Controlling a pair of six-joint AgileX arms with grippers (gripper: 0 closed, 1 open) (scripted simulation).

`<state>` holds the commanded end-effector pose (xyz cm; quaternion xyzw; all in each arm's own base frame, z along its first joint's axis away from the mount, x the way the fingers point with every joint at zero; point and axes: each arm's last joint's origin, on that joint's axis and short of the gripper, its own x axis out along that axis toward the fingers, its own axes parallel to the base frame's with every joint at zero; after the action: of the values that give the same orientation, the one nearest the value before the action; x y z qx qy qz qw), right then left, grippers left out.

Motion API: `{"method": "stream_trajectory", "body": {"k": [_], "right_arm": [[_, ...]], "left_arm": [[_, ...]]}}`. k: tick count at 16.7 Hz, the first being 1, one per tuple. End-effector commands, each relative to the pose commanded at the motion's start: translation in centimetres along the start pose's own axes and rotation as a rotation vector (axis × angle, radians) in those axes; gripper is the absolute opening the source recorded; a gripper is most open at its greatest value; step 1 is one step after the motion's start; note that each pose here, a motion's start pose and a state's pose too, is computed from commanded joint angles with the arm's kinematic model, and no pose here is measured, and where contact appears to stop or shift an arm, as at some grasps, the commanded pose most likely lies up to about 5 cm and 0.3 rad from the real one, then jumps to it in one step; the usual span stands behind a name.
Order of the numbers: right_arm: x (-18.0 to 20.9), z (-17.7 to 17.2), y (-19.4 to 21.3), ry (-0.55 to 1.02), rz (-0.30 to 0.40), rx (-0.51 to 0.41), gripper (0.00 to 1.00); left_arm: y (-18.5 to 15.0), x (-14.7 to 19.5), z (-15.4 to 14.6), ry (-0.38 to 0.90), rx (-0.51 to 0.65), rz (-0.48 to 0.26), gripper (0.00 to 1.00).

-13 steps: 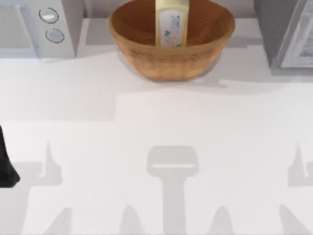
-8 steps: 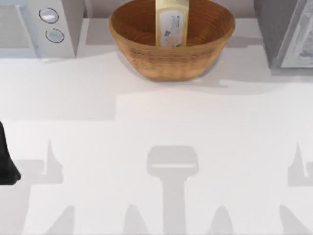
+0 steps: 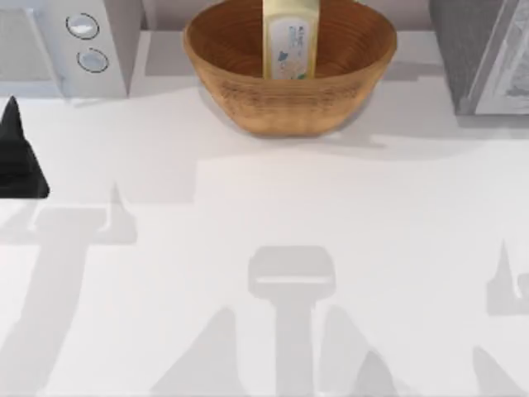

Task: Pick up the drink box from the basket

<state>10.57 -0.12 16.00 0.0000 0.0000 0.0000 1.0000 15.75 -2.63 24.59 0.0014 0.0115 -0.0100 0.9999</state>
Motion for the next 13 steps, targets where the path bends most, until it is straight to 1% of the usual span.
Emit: {"method": "stream_trajectory", "body": {"k": [2,4,7,10,13], "right_arm": [[0.0,0.0,0.0,0.0,0.0,0.0,1.0],[0.0,0.0,0.0,0.0,0.0,0.0,1.0],[0.0,0.0,0.0,0.0,0.0,0.0,1.0],[0.0,0.0,0.0,0.0,0.0,0.0,1.0],[0.0,0.0,0.0,0.0,0.0,0.0,1.0]], "left_arm": [[-1.4,2.9,2.3,-0.011,-0.005,0.001,1.0],[-3.5,6.5,4.0,-0.022,-0.011,0.003,1.0],[-7.8,12.4,4.7,-0.035,-0.022,0.008,1.0],[-13.1,17.7,2.9,-0.041,-0.031,0.012,1.0],[-18.5,21.4,-0.9,-0.038,-0.031,0.013,1.0]]}}
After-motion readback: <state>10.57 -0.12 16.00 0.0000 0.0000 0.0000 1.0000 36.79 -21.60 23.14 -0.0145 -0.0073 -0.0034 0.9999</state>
